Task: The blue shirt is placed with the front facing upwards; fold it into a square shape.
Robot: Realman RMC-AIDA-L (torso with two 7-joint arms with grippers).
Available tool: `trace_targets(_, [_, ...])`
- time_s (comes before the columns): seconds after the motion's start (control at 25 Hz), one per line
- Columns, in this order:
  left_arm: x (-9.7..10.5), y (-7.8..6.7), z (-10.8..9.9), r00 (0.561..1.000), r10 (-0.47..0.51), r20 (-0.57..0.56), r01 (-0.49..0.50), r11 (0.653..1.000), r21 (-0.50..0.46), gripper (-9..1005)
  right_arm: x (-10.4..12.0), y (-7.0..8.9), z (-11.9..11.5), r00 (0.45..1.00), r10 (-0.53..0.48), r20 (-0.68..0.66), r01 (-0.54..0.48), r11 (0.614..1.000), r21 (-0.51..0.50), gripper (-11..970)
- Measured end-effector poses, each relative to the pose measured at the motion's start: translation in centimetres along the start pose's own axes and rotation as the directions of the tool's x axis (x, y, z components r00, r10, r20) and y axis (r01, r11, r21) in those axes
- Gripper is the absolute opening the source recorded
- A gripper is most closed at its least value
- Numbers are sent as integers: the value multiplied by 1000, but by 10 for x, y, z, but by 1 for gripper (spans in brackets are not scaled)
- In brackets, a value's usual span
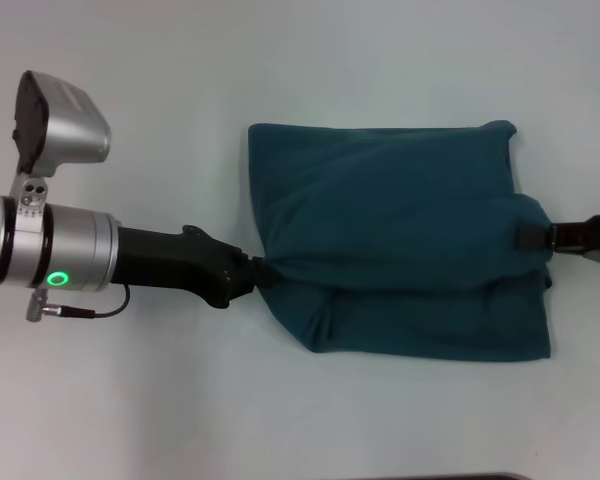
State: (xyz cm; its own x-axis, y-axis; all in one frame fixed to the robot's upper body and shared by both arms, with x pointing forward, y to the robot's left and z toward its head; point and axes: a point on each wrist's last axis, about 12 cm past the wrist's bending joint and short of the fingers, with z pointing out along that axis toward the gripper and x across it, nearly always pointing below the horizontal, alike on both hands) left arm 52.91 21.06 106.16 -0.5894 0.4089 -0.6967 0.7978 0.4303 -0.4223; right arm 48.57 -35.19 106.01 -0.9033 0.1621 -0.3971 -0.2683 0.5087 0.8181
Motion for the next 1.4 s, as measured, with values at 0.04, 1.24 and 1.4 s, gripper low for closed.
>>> trace_targets(0.04, [0,0,0,1000,-2,0,2,1000,-1,18,2,0,-2,1000,3,-2,-3,1000,-3,84])
trace_targets(1.24, [-14,9,-21,999,-3,39,5,998,-70,22,18,7,-1,979,-61,-193,51,997,-54,90])
trace_targets(1.4, [-14,9,-20,999,-6,47,9,997,-77,23,16,9,2,974,-78,-214,65,996,-66,91])
